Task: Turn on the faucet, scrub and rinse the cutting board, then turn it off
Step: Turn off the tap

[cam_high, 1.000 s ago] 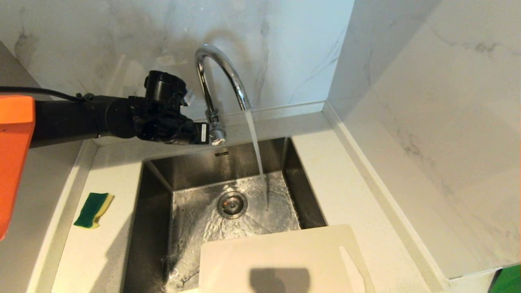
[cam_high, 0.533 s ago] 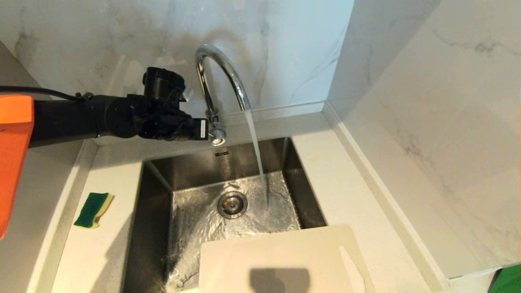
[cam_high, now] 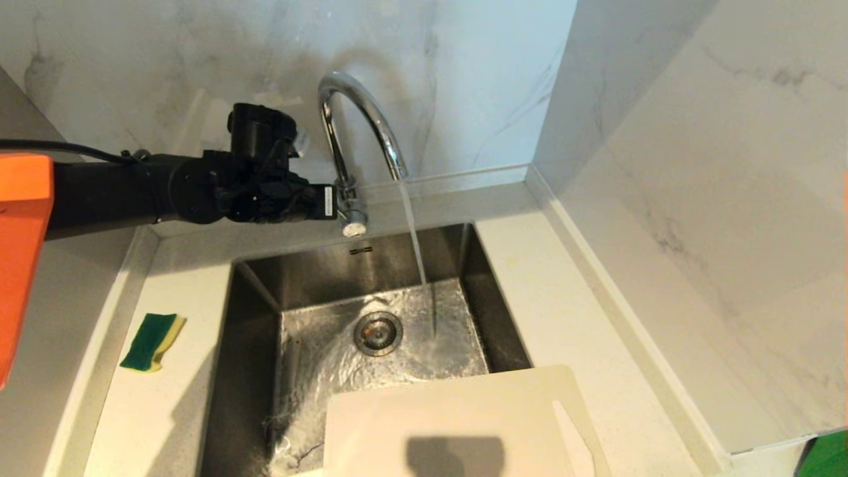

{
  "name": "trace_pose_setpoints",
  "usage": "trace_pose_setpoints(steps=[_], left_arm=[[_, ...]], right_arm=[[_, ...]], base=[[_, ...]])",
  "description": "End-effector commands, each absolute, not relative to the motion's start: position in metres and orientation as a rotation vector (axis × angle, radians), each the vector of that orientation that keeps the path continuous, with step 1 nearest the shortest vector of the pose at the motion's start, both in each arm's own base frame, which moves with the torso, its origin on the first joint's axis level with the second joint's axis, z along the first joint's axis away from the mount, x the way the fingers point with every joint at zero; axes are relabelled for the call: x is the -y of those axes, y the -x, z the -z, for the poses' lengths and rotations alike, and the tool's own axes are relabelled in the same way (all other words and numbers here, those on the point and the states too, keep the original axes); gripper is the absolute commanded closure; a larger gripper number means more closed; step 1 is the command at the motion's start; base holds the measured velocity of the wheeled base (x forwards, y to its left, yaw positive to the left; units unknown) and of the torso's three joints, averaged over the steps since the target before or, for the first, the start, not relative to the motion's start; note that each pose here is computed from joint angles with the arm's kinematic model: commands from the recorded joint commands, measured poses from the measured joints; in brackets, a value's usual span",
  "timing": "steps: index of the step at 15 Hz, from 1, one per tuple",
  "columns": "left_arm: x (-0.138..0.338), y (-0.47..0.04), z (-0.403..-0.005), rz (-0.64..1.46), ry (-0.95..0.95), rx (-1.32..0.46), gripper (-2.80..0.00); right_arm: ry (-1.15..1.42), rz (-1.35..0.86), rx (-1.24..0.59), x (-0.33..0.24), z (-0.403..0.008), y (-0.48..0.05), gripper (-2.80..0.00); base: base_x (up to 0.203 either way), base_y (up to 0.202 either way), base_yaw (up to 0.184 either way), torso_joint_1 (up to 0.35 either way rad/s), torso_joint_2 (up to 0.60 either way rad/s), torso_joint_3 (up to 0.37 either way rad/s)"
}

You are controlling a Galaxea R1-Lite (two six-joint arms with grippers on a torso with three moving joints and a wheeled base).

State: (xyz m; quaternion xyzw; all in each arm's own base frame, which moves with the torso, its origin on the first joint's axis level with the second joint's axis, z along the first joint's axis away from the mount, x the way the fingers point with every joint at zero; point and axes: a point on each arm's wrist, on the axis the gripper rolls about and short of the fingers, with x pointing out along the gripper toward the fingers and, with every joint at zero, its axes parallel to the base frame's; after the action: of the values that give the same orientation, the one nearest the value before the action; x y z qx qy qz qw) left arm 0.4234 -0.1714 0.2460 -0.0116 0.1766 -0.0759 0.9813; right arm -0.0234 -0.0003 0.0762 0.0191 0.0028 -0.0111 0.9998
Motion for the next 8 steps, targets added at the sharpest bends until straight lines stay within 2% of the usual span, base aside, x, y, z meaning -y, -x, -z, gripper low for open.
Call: trace_pose_setpoints(steps=[1,8], left_arm=[[0.1714,-0.4230,-0.2467,0.147,0.027,-0.353,0.00],[0.1746,-0.4230,-0.2483,0.131,0.048,-0.329,0.00]], right_arm=[[-0.038,0.023,-0.007,0.0003,-0.0762,0.0233,0.00],[-0.038,0.022,-0.006,0.0003,-0.0762,0.0233,0.00]], base=[[0.000,0.000,0.000,0.000,0.00,0.000],[0.000,0.000,0.000,0.000,0.00,0.000]])
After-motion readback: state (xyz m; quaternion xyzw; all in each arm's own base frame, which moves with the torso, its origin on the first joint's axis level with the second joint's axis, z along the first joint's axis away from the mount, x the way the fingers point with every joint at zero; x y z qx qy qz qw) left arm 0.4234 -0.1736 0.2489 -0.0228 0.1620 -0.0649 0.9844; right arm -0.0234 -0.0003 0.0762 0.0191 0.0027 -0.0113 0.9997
